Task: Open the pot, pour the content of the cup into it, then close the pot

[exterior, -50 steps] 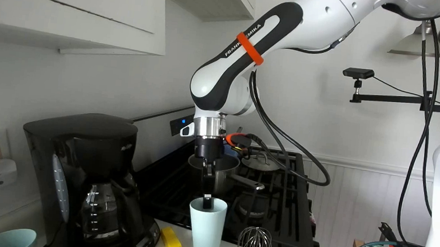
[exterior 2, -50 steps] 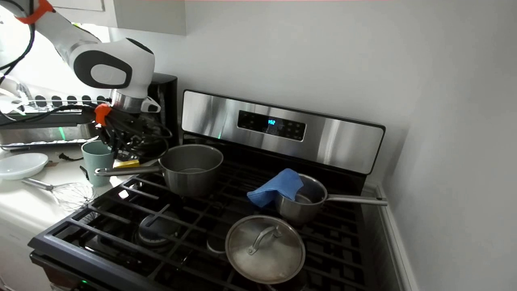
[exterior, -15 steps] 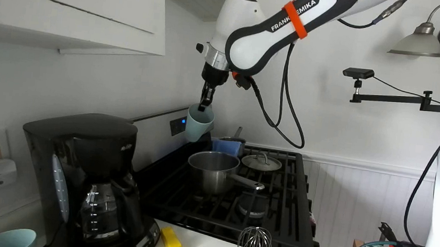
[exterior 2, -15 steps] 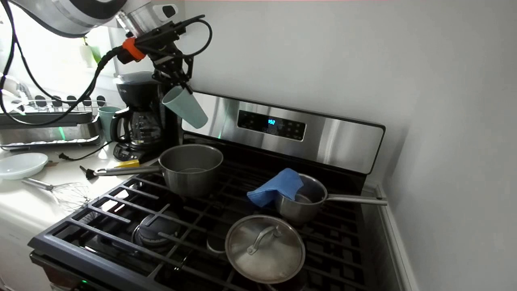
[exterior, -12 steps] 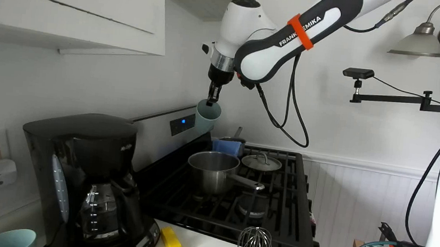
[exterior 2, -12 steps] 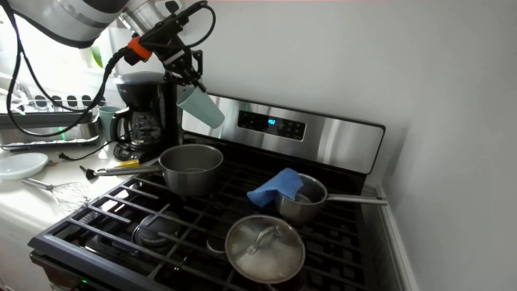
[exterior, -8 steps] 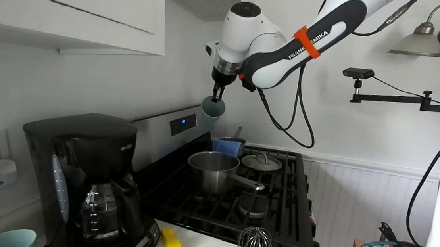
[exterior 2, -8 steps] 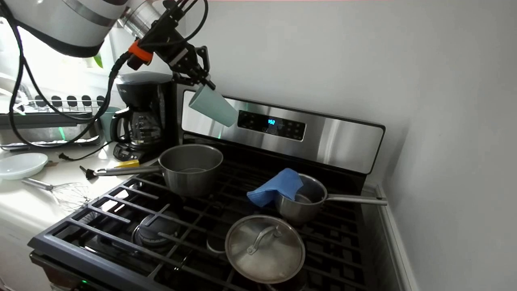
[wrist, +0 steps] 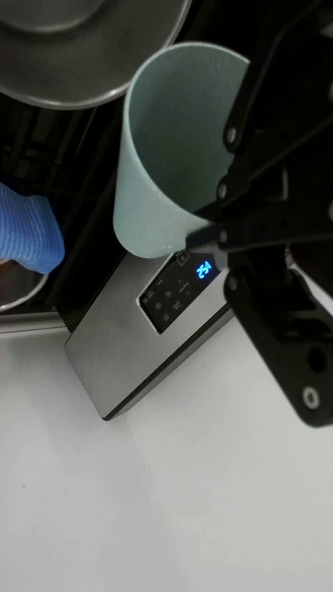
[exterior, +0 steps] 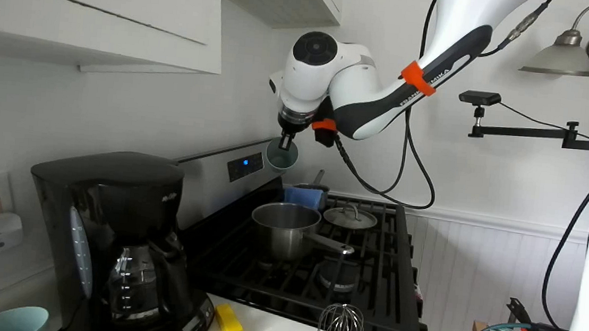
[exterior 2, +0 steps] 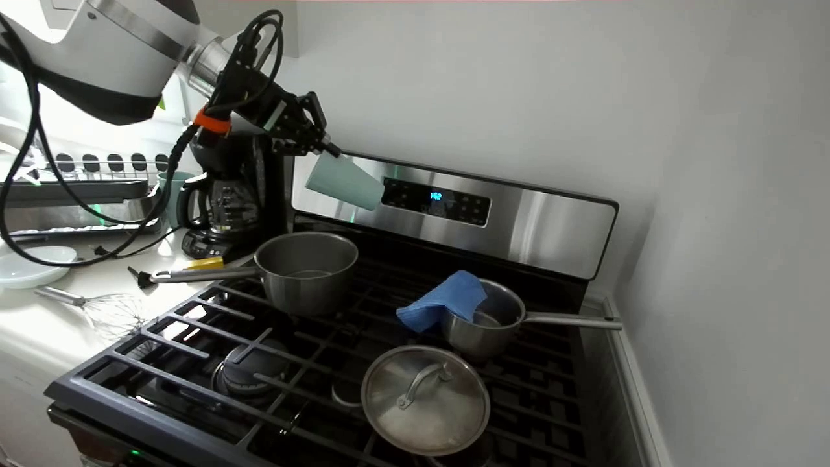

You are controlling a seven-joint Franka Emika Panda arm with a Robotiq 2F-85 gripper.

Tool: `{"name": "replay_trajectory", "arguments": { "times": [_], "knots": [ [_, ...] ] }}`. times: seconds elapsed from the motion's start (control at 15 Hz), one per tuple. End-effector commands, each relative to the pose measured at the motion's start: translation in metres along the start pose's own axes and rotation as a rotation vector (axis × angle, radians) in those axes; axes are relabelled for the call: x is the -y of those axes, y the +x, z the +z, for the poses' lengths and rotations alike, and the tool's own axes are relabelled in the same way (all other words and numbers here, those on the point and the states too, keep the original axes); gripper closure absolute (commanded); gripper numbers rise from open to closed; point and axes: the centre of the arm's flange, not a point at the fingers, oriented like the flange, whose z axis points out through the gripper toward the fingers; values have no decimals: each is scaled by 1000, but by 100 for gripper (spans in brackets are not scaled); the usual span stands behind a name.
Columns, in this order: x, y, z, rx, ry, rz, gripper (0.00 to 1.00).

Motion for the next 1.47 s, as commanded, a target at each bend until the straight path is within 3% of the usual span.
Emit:
{"name": "replay_trajectory", "arguments": {
  "times": [0.0, 1.0, 1.4],
  "knots": [
    [23, -5, 2, 6, -67, 14, 99],
    [41, -15, -1, -94, -362, -29, 99],
    [43, -17, -3, -125, -444, -27, 99]
  ]
}}
